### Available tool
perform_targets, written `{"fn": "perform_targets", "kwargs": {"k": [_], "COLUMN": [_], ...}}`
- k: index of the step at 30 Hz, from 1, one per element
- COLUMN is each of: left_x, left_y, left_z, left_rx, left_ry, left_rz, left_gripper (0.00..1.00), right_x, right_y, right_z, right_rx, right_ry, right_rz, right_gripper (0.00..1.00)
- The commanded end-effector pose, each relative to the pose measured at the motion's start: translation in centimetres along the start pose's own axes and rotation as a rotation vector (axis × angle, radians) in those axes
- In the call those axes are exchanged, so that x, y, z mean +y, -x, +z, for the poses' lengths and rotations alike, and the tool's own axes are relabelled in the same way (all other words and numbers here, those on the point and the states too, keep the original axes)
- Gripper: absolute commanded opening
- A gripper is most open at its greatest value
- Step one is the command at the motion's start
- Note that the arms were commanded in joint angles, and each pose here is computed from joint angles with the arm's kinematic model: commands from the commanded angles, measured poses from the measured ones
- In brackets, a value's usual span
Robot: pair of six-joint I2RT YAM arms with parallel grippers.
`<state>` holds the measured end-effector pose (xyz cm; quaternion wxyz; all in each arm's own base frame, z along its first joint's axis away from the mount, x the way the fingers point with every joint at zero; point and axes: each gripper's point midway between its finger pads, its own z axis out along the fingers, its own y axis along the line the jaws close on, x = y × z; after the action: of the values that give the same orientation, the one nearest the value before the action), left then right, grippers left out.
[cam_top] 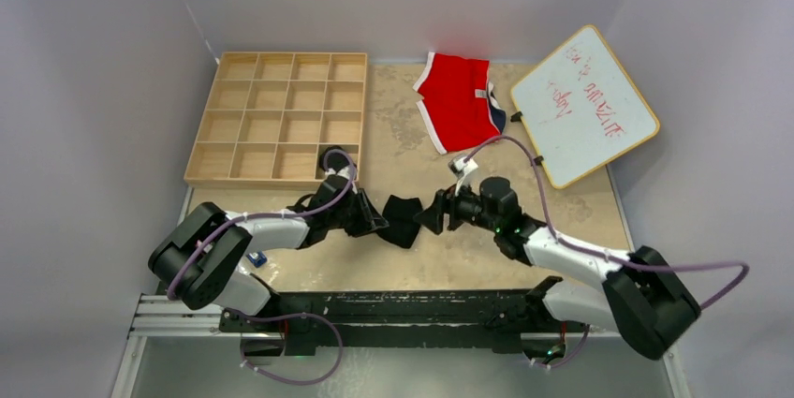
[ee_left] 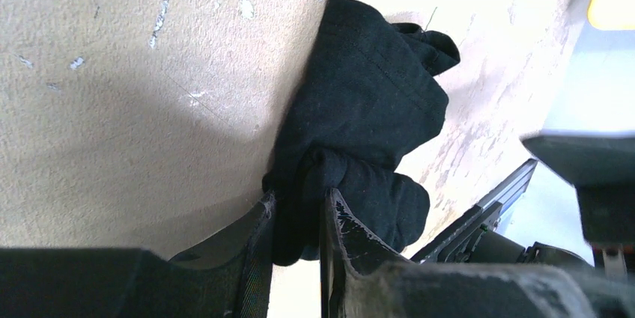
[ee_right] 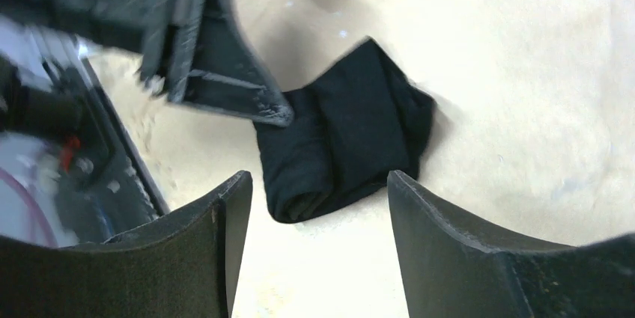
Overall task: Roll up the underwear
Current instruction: Roll the underwear to the center of the board.
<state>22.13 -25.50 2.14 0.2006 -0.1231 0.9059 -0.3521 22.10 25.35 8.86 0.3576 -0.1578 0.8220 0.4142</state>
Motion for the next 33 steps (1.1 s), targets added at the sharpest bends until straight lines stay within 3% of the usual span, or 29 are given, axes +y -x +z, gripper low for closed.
{"fn": "perform_targets", "kwargs": {"k": [1,3,7,16,19,22,33], "left_x": [4.2,4.2,4.3,4.5,4.5,4.6,4.4], "left_y": [-1.8,-1.9,-2.0,-2.0,-2.1,-2.2,-2.2], "left_z": [-0.2,-0.2,-0.3,-0.2,-0.2,-0.2,-0.1], "left_rx": [0.065,0.070,0.072,0.081,0.084,0.083,0.083], "left_ry": [0.173,0.176,0.182,0.191,0.193,0.186,0.169], "left_rz": [0.032,0.032,0.030,0.038,0.043,0.042,0.044], "left_gripper": [0.18,0.18,0.18,0.19,0.19,0.20,0.21], "right_x": [1.8,3.9,5.5,5.9,4.0,2.4,1.1], "right_y": [1.2,0.3,-1.4,-3.9,-4.6,-4.9,-7.4], "right_z": [-0.1,0.7,2.6,5.9,6.2,5.5,4.8], "right_rx": [-0.145,-0.135,-0.075,-0.015,0.023,0.023,0.105], "right_ry": [-0.006,0.055,0.082,0.057,-0.023,-0.095,-0.091], "right_rz": [-0.631,-0.827,-1.054,-1.205,-1.220,-1.171,-1.073], "right_gripper": [0.67,0.67,0.64,0.57,0.49,0.49,0.47]}}
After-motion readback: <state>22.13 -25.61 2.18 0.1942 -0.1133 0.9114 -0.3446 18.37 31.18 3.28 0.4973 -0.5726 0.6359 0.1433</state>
